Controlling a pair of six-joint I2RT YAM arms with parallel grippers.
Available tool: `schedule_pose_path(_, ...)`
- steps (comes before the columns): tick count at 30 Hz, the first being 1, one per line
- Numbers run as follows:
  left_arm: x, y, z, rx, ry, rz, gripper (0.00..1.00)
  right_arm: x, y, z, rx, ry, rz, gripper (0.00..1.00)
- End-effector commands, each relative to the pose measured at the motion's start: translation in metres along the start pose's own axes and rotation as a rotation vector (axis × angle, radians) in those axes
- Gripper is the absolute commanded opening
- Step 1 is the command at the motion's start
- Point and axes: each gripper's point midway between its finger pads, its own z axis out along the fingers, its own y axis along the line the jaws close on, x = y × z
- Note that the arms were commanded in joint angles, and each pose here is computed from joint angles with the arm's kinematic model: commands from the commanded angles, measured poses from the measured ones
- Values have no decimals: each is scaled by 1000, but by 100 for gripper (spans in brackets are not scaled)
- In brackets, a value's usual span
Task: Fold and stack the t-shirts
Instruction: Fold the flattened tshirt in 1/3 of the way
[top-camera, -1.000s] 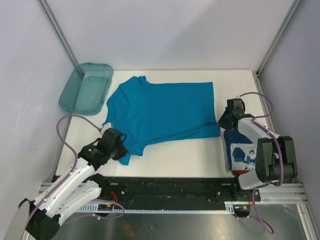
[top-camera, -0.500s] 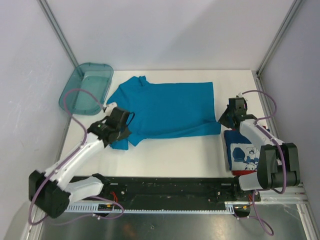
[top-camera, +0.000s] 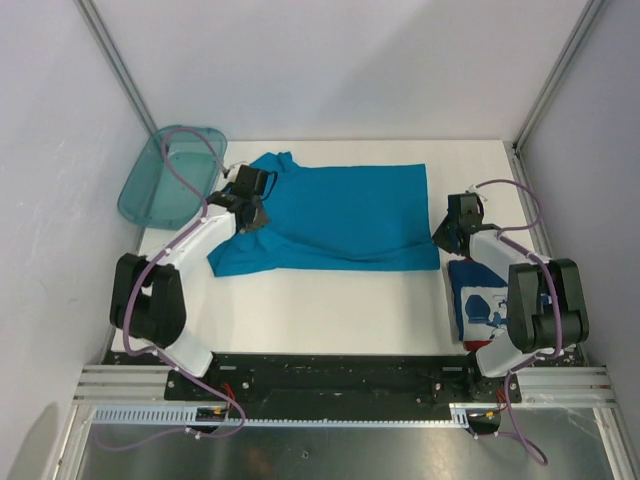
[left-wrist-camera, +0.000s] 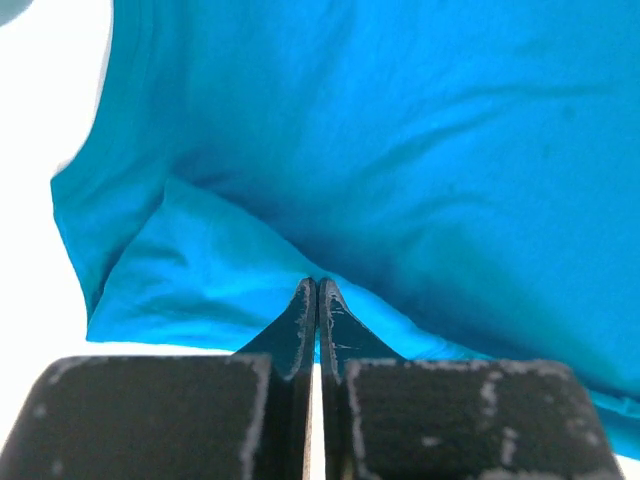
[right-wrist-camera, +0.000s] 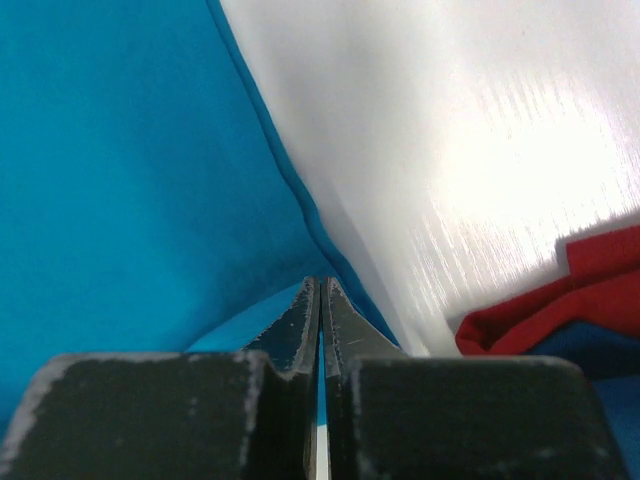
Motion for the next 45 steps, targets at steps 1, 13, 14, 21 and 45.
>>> schedule_pose_path(1,-42,-10,7,32,-79,9,0,-32,15,7,-9,-100,17,0)
schedule_pose_path(13,-44,2,15,41,-62,15,0,-45,17,7,4,-160,43,0)
schedule_pose_path(14,-43,3,16,40,-61,14,0,-47,18,7,-1,-166,44,0)
schedule_pose_path(21,-45,7,21,30,-53,9,0,-58,33,12,-46,-189,39,0)
schedule_pose_path(45,-42,4,55,10,2,13,0,-57,38,38,-36,-151,20,0)
